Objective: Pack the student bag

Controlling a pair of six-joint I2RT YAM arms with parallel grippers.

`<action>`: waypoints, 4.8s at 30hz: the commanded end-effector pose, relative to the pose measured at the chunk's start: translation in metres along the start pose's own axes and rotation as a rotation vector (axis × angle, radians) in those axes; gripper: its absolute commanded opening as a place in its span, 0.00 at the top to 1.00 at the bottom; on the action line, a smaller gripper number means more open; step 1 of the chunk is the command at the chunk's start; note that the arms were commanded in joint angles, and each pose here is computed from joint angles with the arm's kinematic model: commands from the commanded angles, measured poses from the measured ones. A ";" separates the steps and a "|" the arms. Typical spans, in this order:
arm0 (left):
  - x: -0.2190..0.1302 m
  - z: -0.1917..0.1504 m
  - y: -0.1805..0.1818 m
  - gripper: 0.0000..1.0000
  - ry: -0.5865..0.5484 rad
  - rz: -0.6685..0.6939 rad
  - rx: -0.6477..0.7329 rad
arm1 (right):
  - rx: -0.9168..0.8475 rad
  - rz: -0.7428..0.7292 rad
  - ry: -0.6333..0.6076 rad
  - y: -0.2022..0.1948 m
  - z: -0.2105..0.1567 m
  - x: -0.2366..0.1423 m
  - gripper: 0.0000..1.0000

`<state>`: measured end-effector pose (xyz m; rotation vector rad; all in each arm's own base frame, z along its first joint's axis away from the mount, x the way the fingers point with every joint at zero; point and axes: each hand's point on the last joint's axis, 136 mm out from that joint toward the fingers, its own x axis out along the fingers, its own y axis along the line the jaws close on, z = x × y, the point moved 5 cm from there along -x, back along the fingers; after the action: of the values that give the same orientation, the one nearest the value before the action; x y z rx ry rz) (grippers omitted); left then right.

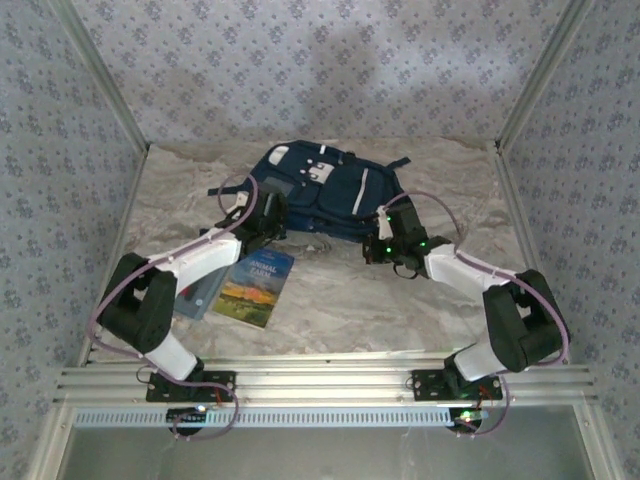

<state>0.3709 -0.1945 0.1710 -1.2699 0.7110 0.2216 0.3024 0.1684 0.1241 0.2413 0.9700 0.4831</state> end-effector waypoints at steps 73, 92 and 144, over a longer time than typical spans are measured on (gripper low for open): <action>0.016 -0.027 0.057 1.00 0.313 0.126 0.179 | 0.156 0.299 0.466 0.089 -0.030 0.047 1.00; -0.011 0.012 0.055 1.00 0.452 0.146 0.607 | 0.056 -0.051 0.443 -0.007 -0.006 0.021 1.00; 0.031 -0.034 0.022 0.04 0.537 -0.067 0.346 | 0.153 0.339 0.233 0.105 0.062 0.049 1.00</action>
<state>0.3512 -0.2150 0.1196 -0.9839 1.1774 -0.2854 0.3421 0.2828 0.1236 0.4002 1.2968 0.6596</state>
